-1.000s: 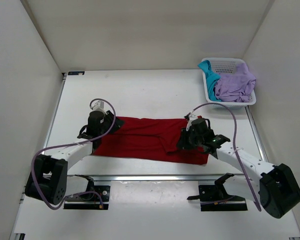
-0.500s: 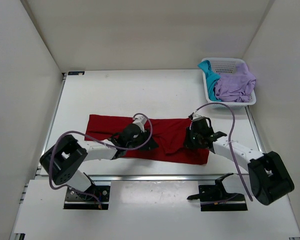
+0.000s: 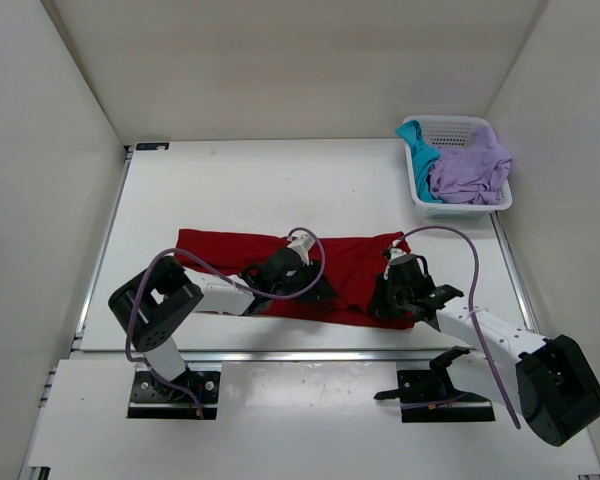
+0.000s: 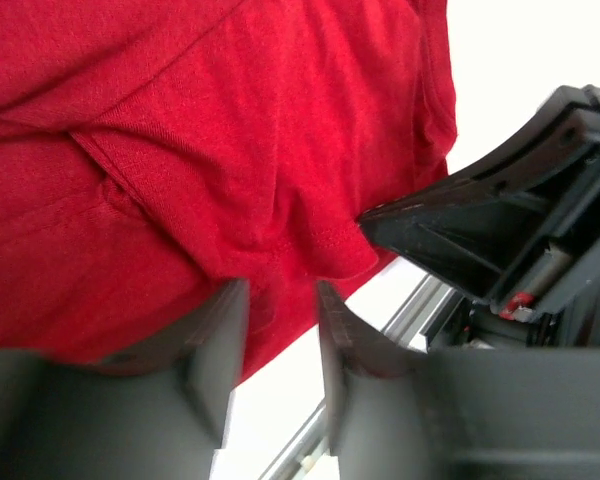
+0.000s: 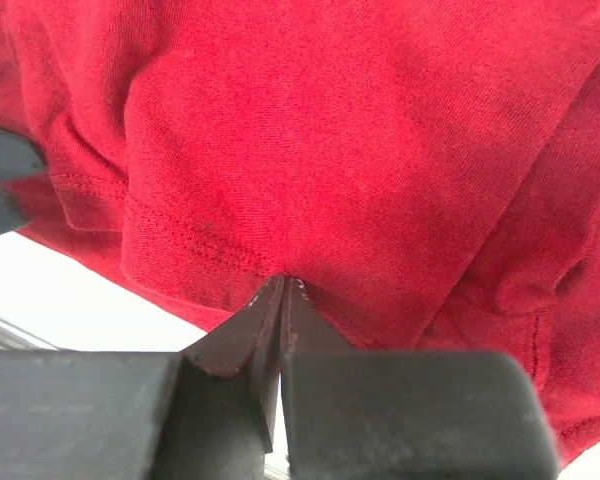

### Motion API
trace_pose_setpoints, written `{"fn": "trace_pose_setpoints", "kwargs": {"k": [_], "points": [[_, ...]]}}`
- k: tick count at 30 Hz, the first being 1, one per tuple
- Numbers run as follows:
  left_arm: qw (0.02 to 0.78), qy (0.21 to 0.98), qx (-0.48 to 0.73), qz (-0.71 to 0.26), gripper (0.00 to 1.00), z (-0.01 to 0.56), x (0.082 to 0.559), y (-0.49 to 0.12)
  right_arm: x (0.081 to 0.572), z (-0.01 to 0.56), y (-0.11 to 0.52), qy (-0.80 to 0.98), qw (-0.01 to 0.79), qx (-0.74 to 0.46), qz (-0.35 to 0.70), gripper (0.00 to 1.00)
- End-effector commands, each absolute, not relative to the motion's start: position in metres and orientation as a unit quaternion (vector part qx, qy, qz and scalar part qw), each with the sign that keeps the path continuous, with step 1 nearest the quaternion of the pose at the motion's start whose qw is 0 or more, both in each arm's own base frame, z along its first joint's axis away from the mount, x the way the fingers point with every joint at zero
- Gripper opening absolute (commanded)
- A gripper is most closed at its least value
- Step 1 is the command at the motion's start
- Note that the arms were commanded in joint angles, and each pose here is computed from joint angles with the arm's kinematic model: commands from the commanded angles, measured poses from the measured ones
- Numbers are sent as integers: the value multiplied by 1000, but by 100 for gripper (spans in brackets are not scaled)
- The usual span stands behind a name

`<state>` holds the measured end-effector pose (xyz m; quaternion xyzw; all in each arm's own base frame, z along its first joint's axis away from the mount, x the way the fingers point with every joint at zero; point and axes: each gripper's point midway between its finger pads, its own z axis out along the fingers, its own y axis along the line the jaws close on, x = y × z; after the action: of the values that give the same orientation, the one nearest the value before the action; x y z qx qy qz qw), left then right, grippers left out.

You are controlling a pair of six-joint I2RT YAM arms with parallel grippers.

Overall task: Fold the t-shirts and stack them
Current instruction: Fold the other side of the tshirt into a rectangle

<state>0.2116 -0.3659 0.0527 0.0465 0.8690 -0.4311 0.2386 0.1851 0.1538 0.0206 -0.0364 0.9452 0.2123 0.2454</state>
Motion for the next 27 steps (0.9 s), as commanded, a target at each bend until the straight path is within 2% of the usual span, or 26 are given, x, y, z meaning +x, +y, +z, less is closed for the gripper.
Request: {"fn": "trace_pose_setpoints", "kwargs": {"k": [1,3,8,15,19,24,25,27], "points": [[240,862,57,-443,40,61,212,-378,192,32,157,938,262,-33,225,0],[239,864,61,-439,35,62,211,-379,199,37,157,935,271,-30,226,0],[246,877,57,-408,37,52,211,-371,202,37,154,935,277,-26,221,0],[279,886,59,-366,45,48,215,-357,210,36,150,931,282,-11,230,1],[256,887,62,-378,46,42,210,-368,214,41,154,928,290,-20,235,1],[237,893,76,-375,41,30,199,-373,214,36,147,931,288,-9,223,0],[237,891,75,-379,38,33,199,-375,214,35,146,931,289,-7,223,1],[234,892,76,-380,22,32,198,-373,213,34,148,932,288,-12,221,0]]}}
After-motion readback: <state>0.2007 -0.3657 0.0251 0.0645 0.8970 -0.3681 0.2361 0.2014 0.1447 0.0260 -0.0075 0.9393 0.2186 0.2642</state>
